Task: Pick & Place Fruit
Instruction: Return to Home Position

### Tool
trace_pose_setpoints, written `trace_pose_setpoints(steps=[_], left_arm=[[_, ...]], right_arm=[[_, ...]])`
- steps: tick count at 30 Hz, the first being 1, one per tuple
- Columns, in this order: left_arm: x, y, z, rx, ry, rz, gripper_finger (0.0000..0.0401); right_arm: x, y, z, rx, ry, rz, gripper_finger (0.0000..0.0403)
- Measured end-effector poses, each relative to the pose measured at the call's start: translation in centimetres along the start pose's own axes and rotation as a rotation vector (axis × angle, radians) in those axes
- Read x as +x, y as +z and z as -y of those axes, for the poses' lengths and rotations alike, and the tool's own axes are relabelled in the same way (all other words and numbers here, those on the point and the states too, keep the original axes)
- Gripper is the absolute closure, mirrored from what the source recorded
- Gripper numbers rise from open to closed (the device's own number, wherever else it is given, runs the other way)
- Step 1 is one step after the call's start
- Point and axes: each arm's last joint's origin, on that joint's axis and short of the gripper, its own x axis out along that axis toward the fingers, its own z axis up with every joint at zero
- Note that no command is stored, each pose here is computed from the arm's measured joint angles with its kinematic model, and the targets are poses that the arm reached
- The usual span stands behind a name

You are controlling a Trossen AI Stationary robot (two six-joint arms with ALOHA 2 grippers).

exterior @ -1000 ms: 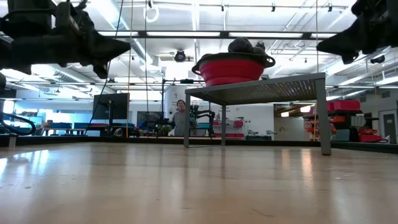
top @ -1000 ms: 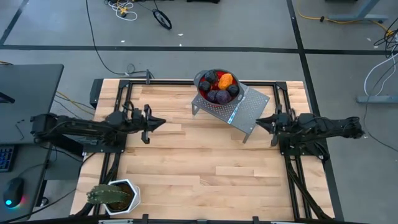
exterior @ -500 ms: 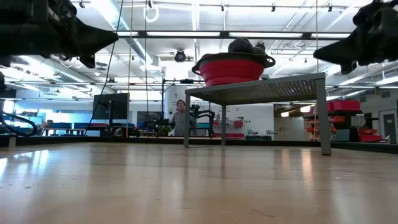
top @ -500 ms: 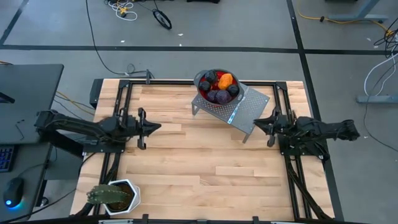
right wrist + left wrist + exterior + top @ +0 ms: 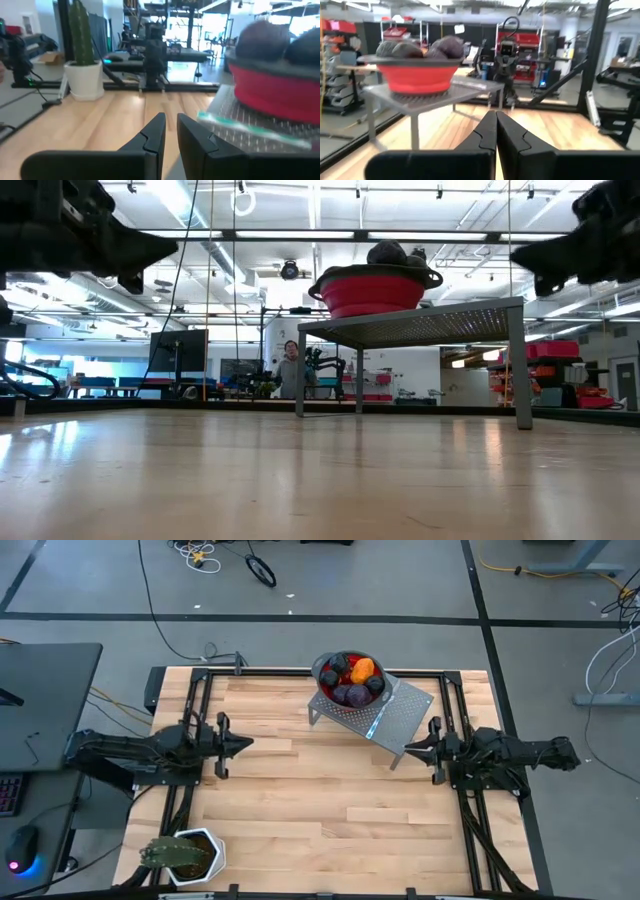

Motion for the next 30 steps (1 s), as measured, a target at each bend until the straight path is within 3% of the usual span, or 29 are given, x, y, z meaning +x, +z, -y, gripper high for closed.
trace_pose_setpoints(steps=[4,18,30], left_arm=[[-0.1,-0.1,-0.1,-0.017,0.014,-0.009,0.0397],[-0.1,-0.4,0.0,0.018,-0.033,-0.044,0.0391],[-0.1,-0.7,-0.2,0.055,0.041,-0.067,0.0382]], right_arm=[[0.5,-1.9,0.0,0.008,-0.009,0.008,0.0348],[0.6,-1.7,0.0,-0.007,0.015,0.028,0.0348],[0.6,-1.8,0.2,-0.023,-0.043,0.010,0.0348]])
